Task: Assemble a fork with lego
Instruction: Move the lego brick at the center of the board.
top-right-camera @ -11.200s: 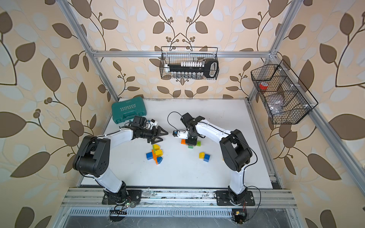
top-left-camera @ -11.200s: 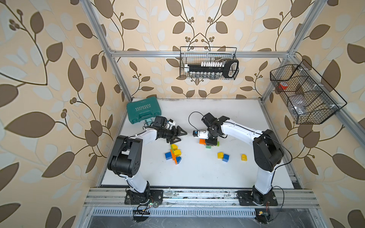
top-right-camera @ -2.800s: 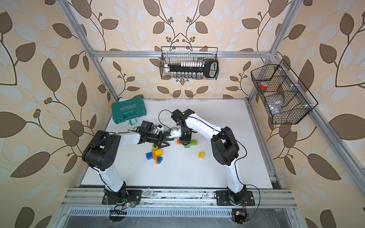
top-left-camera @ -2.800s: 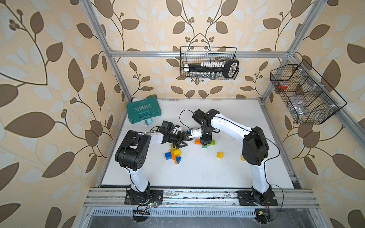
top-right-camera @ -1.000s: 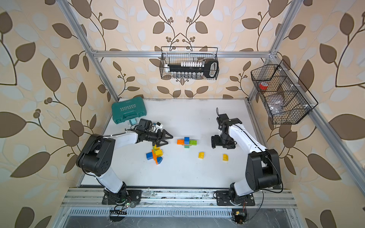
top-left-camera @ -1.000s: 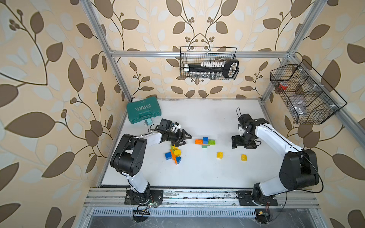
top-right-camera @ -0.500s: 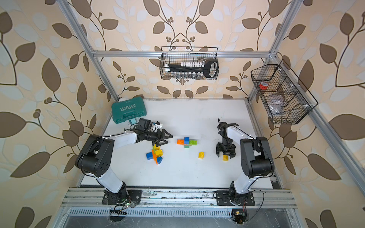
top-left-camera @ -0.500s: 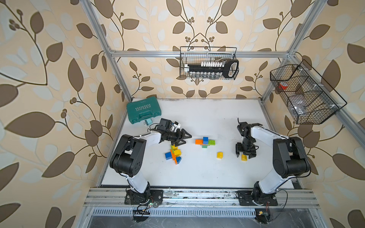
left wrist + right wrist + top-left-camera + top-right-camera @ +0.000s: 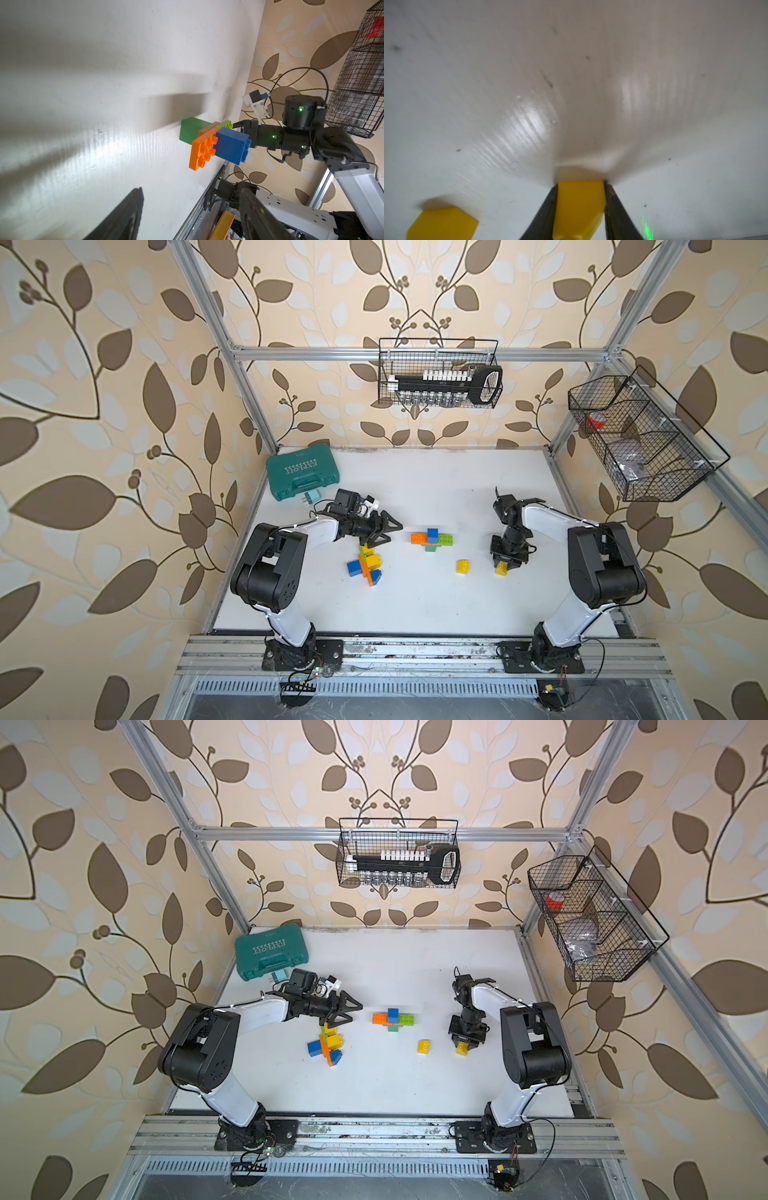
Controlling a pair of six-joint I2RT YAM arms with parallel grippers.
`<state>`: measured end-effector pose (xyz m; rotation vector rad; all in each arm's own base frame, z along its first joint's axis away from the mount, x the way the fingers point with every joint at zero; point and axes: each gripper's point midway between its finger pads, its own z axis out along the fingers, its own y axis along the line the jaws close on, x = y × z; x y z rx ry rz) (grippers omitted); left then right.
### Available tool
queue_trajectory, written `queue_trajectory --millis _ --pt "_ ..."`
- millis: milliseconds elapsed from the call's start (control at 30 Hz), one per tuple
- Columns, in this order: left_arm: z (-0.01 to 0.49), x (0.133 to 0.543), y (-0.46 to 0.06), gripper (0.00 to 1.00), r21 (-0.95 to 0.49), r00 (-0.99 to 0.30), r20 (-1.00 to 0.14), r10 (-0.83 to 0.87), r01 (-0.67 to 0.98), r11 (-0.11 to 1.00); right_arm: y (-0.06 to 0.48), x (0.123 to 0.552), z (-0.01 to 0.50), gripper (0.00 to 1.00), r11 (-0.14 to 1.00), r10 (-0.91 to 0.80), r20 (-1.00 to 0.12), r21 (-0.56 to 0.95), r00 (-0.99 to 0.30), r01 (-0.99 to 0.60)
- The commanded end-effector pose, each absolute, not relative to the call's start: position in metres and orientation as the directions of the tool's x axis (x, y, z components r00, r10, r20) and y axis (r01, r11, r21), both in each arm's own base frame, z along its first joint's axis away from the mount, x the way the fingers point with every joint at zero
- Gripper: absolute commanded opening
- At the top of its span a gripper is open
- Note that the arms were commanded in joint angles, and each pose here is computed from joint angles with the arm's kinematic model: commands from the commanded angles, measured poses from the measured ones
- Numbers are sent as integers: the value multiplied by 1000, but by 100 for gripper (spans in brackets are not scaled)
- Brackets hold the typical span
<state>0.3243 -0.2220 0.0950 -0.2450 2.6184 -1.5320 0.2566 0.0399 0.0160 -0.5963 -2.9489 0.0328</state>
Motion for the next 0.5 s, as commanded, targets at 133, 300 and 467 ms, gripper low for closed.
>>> queue_trajectory --millis 133,300,467 --pt "105 330 -218 75 -879 -982 -33 -187 -60 472 64 332 17 35 894 443 13 68 -897 442" --pt "104 332 -216 75 -873 -982 -33 -187 -63 484 76 361 21 39 900 422 15 111 -907 421" --pt "103 333 -213 75 -866 -981 -35 -192 -66 496 77 368 38 59 954 290 -34 91 -957 286"
